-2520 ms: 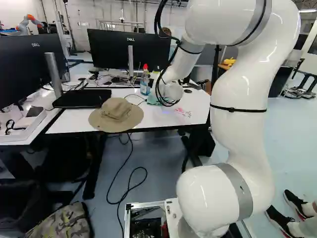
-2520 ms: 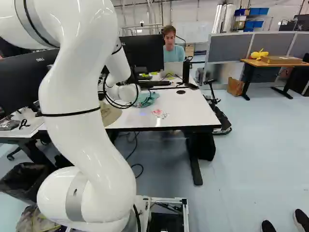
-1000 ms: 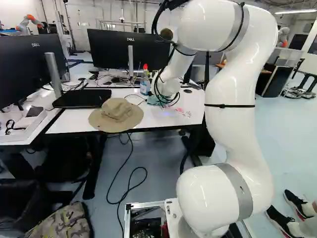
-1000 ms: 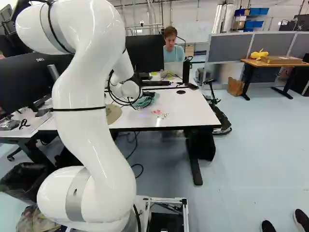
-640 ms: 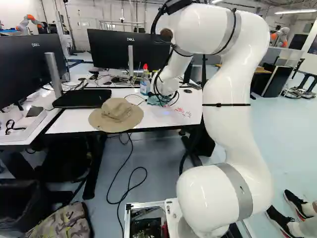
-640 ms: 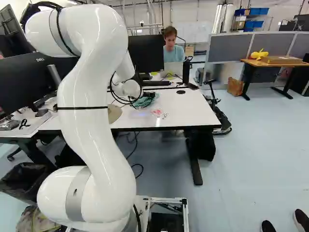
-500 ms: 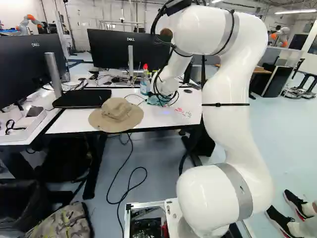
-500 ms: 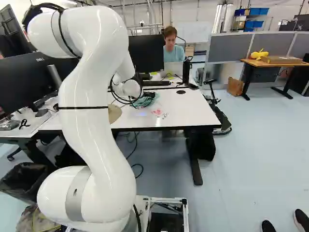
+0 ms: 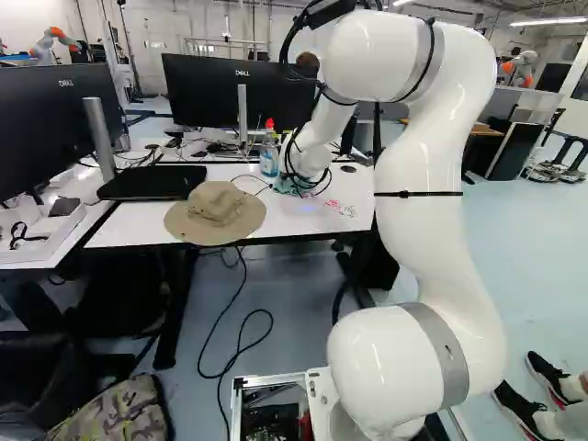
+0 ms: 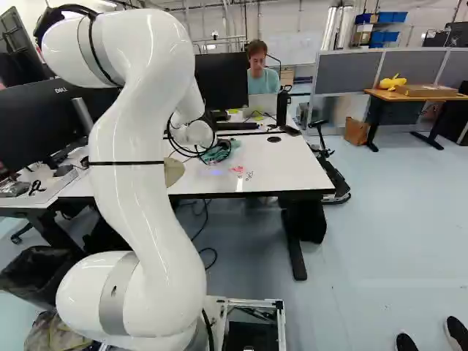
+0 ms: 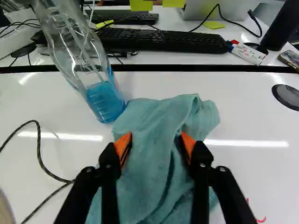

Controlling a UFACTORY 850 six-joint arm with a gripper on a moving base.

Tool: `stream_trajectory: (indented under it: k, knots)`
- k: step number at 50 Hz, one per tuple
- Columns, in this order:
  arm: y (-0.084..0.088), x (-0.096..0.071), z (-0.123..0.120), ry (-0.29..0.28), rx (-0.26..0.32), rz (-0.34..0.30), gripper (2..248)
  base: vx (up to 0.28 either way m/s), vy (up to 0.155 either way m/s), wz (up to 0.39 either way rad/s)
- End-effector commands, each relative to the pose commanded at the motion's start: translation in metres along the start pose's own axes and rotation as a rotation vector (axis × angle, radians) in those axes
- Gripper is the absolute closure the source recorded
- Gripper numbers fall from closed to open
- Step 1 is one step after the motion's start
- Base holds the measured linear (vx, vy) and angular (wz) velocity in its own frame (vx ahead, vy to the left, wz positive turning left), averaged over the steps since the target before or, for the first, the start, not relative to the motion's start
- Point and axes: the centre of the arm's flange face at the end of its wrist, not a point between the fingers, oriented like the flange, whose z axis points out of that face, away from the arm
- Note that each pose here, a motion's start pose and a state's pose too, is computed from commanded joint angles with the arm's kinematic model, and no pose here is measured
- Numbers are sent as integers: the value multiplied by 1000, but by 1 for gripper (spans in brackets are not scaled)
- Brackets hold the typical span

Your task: Clean the table with the green towel

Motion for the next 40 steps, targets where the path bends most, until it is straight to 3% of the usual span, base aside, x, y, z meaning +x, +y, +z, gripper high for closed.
stream_trajectory:
  k: [4,5,9,10,14,15,19,20,40]
  knots:
    - [0,0,0,0,0,0,103,0,0,0]
    - [0,0,0,0,0,0,141,0,0,0]
    - [0,0,0,0,0,0,141,0,0,0]
    - [0,0,0,0,0,0,177,0,0,0]
    - [0,0,0,0,0,0,177,0,0,0]
    - [0,0,0,0,0,0,204,0,0,0]
    - [0,1,-1,2,0,0,204,0,0,0]
    - [0,1,-1,3,0,0,215,0,0,0]
    - [0,17,-18,36,0,0,217,0,0,0]
